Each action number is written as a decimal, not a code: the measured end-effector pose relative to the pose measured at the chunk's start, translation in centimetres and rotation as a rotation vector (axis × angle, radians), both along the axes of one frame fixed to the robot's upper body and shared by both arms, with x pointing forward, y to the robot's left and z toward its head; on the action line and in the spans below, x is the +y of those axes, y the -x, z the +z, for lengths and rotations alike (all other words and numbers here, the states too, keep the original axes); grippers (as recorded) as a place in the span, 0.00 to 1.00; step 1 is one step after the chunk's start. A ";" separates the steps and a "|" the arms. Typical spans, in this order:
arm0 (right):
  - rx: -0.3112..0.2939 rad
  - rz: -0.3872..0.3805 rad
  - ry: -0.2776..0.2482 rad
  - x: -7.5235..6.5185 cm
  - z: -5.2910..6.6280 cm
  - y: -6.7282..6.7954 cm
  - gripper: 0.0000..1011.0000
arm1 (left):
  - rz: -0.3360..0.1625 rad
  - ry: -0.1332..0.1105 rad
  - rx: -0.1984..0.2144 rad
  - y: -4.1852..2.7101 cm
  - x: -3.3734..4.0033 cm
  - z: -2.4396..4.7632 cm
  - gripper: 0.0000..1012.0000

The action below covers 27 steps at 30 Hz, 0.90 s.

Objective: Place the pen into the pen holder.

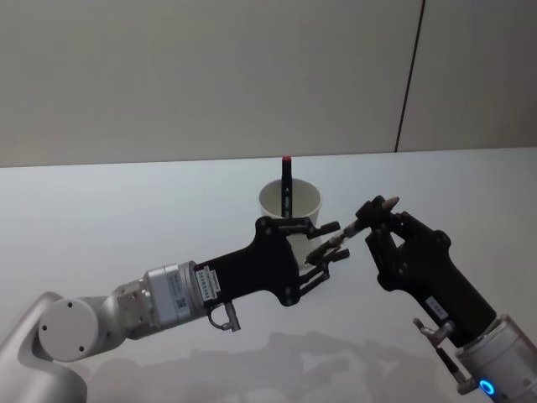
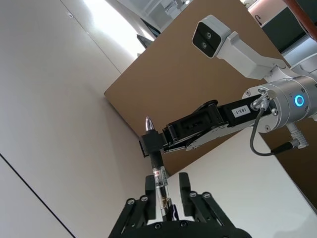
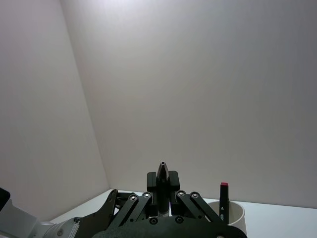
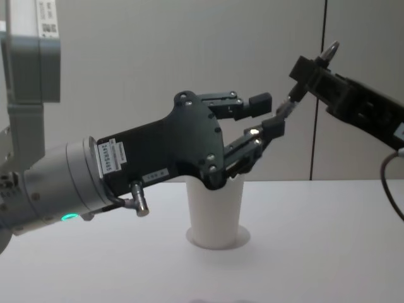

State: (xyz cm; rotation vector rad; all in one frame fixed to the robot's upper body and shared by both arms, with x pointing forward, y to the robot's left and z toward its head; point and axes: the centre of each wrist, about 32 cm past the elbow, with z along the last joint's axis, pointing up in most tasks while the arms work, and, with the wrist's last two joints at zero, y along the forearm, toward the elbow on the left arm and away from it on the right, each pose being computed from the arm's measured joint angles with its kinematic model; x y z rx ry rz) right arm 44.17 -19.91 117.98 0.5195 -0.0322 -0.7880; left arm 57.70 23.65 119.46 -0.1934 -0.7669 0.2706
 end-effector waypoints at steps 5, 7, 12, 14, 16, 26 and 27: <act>-0.003 0.000 0.000 0.0 0.0 0.1 0.12 | 0.000 0.000 0.000 0.00 0.00 0.00 0.43; -0.004 0.000 -0.001 0.0 0.1 0.1 0.12 | 0.000 0.000 0.000 0.00 0.00 0.00 0.47; -0.007 0.000 -0.001 0.0 0.1 0.1 0.12 | 0.000 0.000 0.000 0.00 0.00 0.00 0.65; -0.009 0.001 -0.001 0.0 0.1 0.1 0.12 | 0.000 0.000 0.000 0.00 0.00 0.00 0.69; -0.010 0.001 -0.001 0.0 0.1 0.2 0.12 | 0.000 0.000 0.000 0.00 0.00 0.00 0.77; -0.014 0.003 -0.004 0.0 0.1 0.2 0.12 | 0.000 0.000 0.000 0.00 0.00 0.00 0.99; -0.015 0.003 -0.004 0.0 0.1 0.2 0.12 | 0.000 0.000 0.000 0.00 0.00 0.00 0.99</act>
